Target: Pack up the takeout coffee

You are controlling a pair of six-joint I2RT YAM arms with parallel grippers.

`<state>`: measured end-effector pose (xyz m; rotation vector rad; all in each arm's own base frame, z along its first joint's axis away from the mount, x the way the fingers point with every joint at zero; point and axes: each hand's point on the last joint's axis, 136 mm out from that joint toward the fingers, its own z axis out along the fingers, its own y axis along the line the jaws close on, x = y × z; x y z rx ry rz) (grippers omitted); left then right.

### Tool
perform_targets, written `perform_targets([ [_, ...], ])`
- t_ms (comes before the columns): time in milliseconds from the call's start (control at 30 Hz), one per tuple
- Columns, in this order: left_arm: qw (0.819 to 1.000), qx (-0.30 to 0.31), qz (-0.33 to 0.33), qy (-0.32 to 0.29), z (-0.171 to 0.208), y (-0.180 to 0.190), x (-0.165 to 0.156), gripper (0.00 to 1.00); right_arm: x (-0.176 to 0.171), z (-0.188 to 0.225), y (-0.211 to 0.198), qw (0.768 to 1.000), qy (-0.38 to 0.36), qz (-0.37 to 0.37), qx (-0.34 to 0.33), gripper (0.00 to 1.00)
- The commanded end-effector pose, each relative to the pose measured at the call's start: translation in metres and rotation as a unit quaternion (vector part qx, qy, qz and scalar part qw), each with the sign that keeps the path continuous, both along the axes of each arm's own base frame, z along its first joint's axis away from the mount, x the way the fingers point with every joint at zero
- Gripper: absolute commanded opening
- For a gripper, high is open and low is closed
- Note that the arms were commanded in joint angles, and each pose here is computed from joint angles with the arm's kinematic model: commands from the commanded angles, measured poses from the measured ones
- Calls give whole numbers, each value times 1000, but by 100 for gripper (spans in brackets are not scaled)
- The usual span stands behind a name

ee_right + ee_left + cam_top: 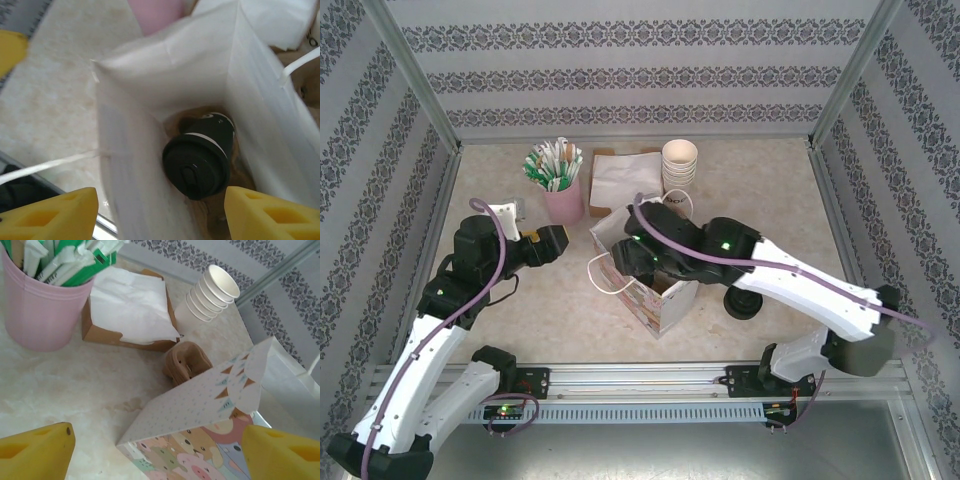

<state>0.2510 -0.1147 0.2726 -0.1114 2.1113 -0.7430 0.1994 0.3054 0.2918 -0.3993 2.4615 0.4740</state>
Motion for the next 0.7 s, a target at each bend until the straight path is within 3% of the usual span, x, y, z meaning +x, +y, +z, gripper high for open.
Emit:
perform_targets([
  [0,1000,-9,-30,0,11,-8,-12,84,16,-3,-5,999,15,-48,-6,66],
  [200,998,-20,-55,-9,17,-17,-15,81,42,-31,-7,995,41,-92,-23,64],
  [667,996,-15,-84,-2,13,-25,-19,82,73,-121,-1,979,106,-153,-84,79],
])
